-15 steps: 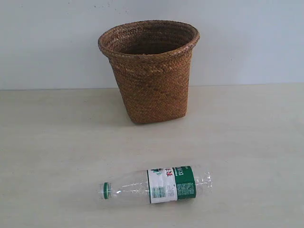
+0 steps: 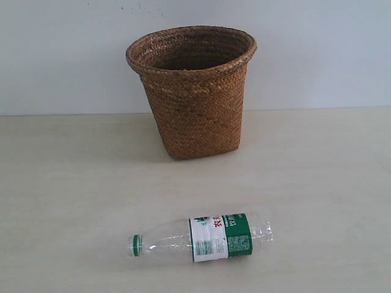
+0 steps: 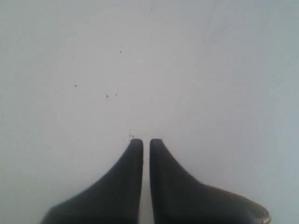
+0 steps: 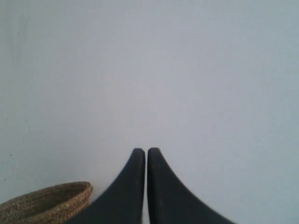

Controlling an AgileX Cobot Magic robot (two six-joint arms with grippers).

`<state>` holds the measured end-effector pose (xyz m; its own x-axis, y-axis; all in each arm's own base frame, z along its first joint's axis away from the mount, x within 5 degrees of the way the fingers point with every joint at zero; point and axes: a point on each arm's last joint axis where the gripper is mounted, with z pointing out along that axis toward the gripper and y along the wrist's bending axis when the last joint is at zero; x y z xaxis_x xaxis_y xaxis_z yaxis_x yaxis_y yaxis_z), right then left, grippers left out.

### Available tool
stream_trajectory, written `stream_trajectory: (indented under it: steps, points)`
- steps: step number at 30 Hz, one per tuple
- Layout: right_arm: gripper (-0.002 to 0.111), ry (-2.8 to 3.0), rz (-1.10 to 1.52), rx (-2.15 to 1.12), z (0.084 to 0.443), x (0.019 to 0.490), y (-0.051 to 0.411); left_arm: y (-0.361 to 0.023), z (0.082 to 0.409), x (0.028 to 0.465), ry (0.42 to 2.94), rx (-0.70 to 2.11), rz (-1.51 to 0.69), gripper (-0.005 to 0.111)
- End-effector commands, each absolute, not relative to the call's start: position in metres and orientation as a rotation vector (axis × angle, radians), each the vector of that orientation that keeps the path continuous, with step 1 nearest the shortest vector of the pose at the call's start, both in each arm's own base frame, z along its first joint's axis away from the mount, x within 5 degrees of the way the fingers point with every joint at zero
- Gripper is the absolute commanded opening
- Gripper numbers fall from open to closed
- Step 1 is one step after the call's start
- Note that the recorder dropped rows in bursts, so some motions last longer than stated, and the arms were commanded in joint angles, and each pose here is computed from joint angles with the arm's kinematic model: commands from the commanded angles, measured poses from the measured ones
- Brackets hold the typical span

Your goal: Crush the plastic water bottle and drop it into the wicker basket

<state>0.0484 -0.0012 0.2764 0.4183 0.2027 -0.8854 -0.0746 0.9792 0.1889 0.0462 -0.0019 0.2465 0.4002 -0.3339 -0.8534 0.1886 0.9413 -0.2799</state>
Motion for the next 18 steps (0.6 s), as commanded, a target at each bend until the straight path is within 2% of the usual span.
stream_trajectory:
  steps: [1,10,18]
  points:
    - [0.0,1.124,0.156,0.118,0.307,0.058,-0.001,-0.002,0.27,0.046,1.057,-0.143,-0.351,0.004]
    - [0.0,1.203,0.134,0.111,0.358,0.101,-0.001,-0.005,0.325,0.084,1.164,-0.148,-0.333,0.004]
    - [0.0,1.319,0.107,0.101,0.372,0.151,-0.001,-0.013,0.35,0.148,1.347,-0.087,-0.268,0.004]
